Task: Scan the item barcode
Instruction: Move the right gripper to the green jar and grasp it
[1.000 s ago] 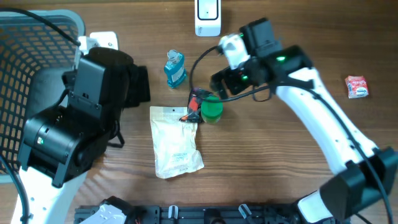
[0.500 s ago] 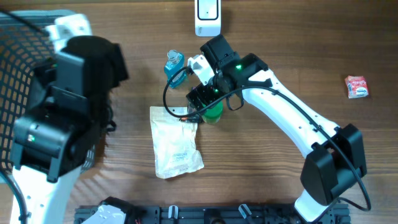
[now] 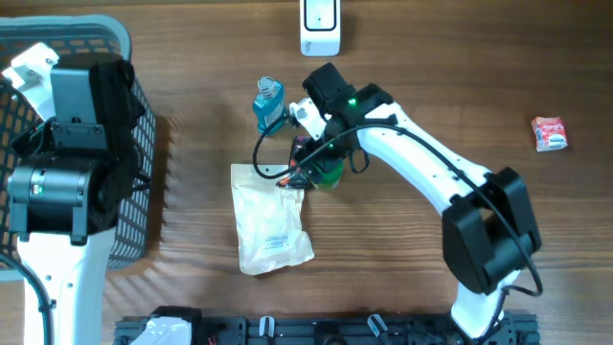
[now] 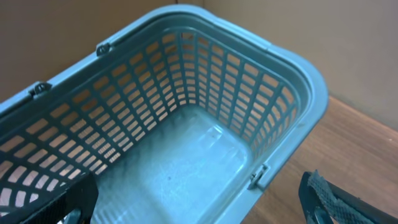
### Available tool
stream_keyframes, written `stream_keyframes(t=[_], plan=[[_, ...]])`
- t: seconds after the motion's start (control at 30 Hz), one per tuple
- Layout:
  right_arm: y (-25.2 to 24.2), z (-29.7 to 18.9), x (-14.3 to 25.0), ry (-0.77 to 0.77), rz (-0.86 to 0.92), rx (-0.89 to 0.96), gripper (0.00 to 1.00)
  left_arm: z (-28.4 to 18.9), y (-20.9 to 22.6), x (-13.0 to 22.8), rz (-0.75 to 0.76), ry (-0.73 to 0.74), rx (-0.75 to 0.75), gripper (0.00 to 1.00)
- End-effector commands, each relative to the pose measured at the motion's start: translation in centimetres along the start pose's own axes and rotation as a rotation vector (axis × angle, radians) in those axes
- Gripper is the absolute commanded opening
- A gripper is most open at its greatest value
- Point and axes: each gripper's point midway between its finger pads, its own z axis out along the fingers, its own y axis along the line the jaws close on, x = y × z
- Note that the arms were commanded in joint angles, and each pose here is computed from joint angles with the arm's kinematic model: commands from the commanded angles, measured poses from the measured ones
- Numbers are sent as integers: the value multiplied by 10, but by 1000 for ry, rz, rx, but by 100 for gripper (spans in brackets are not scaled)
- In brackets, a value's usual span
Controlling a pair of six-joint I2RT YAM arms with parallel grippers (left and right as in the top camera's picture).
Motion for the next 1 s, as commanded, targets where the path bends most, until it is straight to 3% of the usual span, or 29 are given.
stream_keyframes(t=[0.0,0.2,0.43,0.7,0.73,0.83,0.97], plan=[[1,20,15,85,-10,-20,100,4,2,2,-30,0,-18,100],[0,24,18,99,-8,-22,98,4,2,1,-33,-3,-17,100],[-5,26,19,108,-8,6,90,4,2,1,-32,-2,-16,100],[-6,27,17,101,-9,12,68,4,2,2,-30,0,-18,100],[-6,27,17,102,-9,12,68,4,2,2,-30,0,-18,100],[-6,27,18,107,-8,15,86,4,3,3,-27,3,-20,100],[-6,27,18,105,-9,15,85,4,3,3,-27,3,-20,100]])
